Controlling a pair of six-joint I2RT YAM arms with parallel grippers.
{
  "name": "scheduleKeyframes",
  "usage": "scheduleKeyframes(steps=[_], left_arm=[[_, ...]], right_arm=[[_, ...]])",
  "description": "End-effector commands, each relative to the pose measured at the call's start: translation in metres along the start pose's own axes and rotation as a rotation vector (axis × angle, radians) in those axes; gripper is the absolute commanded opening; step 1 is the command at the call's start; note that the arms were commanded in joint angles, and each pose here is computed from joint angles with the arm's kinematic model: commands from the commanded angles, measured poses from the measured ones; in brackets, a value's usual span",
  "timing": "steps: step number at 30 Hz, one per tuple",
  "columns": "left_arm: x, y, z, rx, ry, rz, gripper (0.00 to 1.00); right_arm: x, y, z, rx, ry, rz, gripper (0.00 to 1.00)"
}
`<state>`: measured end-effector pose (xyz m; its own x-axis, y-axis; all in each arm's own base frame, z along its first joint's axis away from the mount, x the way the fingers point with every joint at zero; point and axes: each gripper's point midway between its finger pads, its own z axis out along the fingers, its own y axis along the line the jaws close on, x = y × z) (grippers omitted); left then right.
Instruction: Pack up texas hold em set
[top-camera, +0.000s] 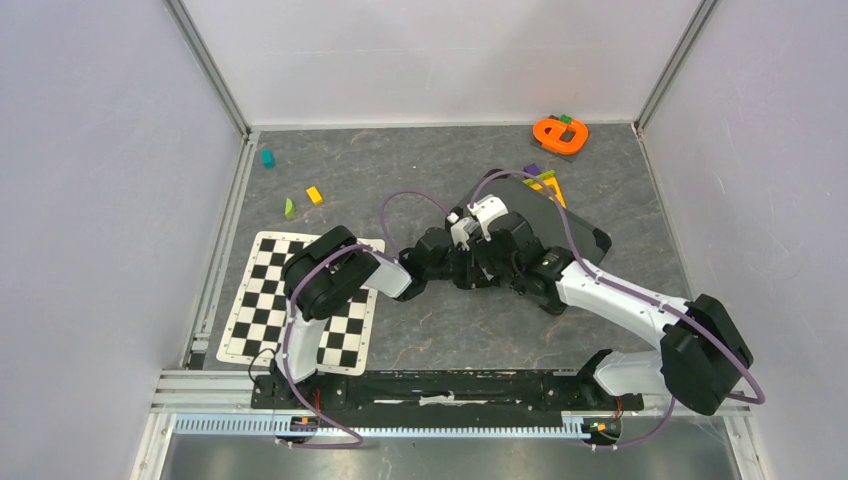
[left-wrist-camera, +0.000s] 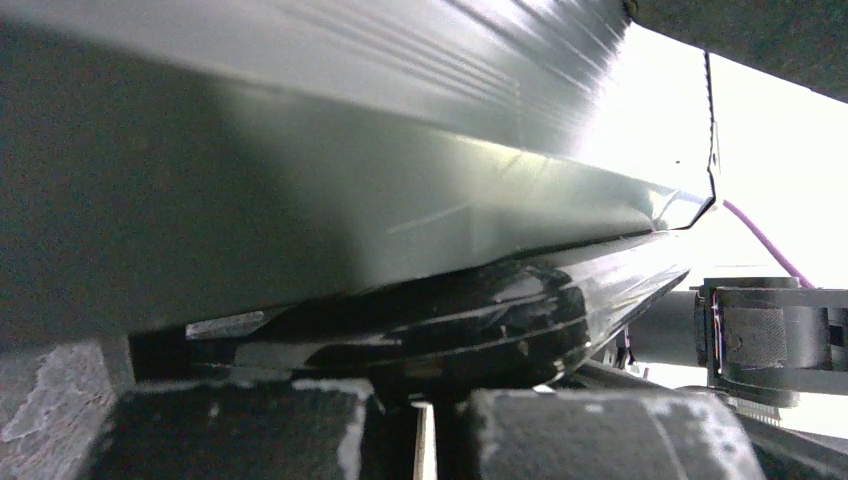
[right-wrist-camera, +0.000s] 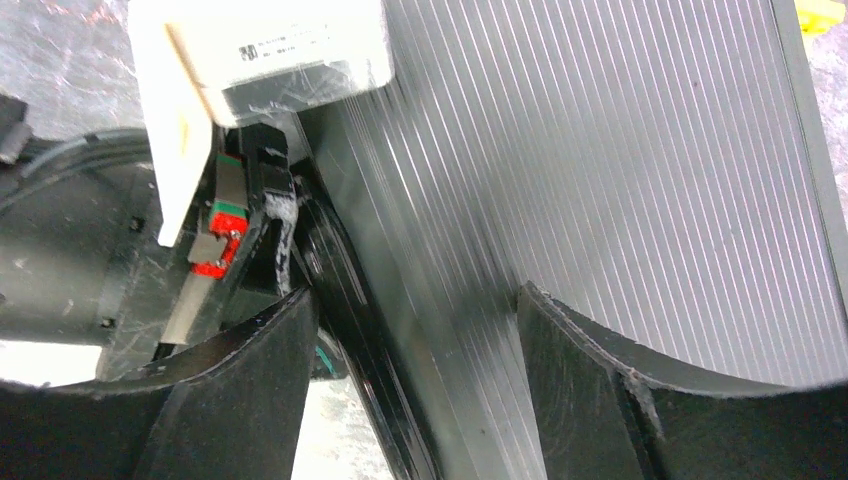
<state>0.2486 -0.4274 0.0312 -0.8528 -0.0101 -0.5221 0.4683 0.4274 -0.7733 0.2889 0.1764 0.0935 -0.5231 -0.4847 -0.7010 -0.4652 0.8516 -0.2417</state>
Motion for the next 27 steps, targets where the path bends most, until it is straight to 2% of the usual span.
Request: scheduleKeyframes(steps=[1,9,18,27], left_arm=[[0.013,0.130,-0.020,-0.440,-0.025,-0.151,0.06],[0.019,0.144,-0.020,-0.459,-0.006,-0.174,0.04],[0.027,0.161,-0.029,-0.551,0.007,-0.184,0.02],[0.023,0.183,-0.039,-0.652,-0.065,-0.114,0.02]], right_arm=[[0.105,0.034,0.006,-0.135,0.344,0.096,0.01],[0.110,0.035,0.006,-0.141,0.358,0.111,0.00],[0.112,0.034,0.006,-0.154,0.354,0.135,0.00],[0.077,0.024,-0.009,-0.199,0.259,0.237,0.00]])
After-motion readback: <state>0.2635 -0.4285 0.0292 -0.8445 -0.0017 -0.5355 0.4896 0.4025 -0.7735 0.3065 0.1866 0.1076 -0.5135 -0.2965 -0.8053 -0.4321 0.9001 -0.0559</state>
